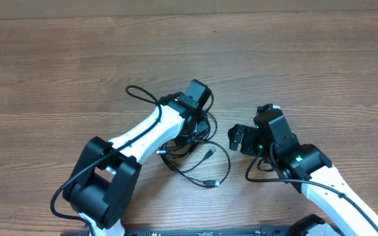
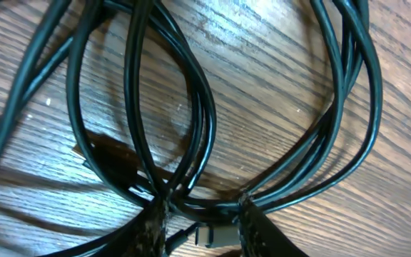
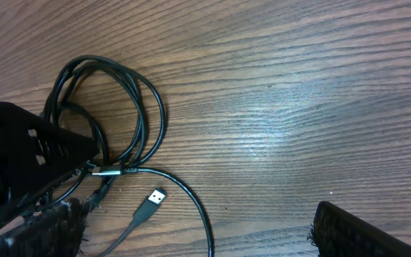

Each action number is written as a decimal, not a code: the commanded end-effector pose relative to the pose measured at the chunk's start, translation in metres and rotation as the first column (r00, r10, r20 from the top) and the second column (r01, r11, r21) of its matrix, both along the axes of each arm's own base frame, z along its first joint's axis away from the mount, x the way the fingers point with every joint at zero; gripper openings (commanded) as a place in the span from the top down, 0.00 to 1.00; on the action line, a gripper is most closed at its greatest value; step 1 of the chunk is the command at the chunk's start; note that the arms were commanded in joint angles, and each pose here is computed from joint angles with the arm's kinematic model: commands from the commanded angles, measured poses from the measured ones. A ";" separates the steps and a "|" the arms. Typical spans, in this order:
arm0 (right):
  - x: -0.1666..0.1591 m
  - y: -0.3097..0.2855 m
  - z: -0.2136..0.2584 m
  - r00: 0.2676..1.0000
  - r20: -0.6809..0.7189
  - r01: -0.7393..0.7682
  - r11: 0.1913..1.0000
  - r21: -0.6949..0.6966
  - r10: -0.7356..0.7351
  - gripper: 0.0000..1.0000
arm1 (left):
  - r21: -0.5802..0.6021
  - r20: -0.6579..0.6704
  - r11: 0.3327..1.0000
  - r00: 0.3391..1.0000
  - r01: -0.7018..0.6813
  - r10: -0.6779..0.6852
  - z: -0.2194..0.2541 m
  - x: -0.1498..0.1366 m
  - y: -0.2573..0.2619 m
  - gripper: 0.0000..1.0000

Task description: Untangle cables

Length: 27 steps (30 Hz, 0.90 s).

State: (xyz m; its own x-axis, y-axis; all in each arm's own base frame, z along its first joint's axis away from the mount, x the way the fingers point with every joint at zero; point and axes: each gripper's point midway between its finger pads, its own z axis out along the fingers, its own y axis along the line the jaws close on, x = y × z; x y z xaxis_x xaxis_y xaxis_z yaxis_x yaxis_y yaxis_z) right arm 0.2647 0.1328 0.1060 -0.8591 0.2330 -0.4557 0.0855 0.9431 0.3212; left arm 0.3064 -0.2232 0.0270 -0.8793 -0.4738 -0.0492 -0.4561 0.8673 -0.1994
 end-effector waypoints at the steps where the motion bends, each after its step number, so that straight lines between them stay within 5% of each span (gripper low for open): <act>1: 0.007 0.001 0.009 1.000 0.026 0.007 1.000 0.004 -0.007 0.00 | 0.051 0.044 0.998 0.999 -0.027 0.024 0.004 0.002 0.010 0.60; 5: 0.007 0.001 0.009 1.000 0.027 0.007 1.000 0.004 -0.007 0.00 | 0.058 0.049 0.998 0.998 -0.033 0.030 0.004 0.004 0.012 0.50; 19: 0.007 0.001 0.009 1.000 0.027 0.007 1.000 0.004 -0.007 0.00 | 0.093 0.048 0.989 0.992 -0.117 0.113 -0.014 0.003 0.020 0.62; 24: 0.007 0.001 0.009 1.000 0.027 0.007 1.000 0.004 -0.007 0.00 | 0.084 0.027 0.988 0.992 -0.126 0.124 -0.018 0.001 0.019 0.96; 27: 0.007 0.001 0.009 1.000 0.027 0.007 1.000 0.004 -0.007 0.00 | 0.085 0.030 0.989 0.992 -0.123 0.121 -0.017 0.002 0.021 0.96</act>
